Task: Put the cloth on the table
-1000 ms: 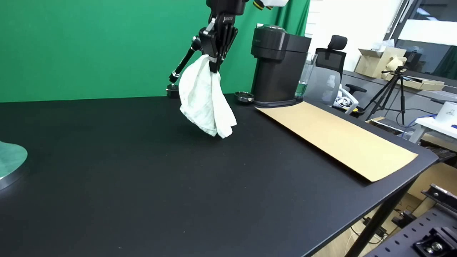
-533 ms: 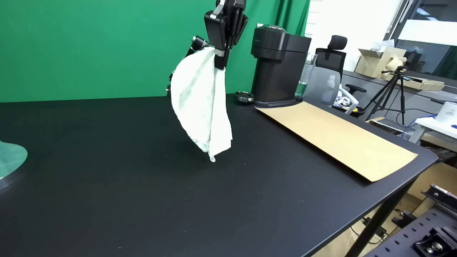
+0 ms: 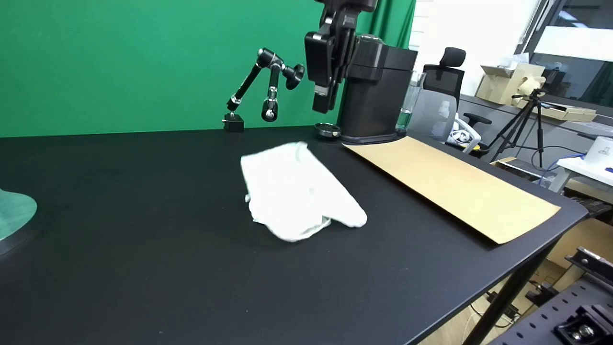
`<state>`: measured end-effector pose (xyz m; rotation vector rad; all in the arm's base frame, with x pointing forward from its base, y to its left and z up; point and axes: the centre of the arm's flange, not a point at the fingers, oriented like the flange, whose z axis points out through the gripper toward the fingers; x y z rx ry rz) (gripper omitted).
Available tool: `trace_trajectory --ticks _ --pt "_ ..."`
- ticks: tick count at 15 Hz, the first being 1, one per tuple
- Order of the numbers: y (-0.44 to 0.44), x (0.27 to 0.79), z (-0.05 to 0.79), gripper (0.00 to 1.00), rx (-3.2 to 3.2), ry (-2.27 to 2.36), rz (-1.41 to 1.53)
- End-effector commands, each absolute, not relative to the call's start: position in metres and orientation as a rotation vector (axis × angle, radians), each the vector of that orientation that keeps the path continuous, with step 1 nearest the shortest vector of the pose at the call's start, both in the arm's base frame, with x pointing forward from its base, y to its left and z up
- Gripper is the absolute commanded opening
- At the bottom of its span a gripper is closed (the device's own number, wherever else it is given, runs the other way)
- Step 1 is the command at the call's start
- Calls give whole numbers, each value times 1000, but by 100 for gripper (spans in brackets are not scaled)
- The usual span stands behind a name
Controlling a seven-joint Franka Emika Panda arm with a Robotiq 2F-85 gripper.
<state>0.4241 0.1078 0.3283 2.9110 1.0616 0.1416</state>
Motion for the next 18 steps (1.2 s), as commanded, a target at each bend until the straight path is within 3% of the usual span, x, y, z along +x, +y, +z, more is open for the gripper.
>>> trace_trajectory --ticks 1,8,14,18 --pt "98 420 325 55 2930 1001 78" --pt "92 411 311 99 2942 801 28" --pt "94 404 305 100 2997 497 33" --pt "103 402 304 100 3081 557 -72"
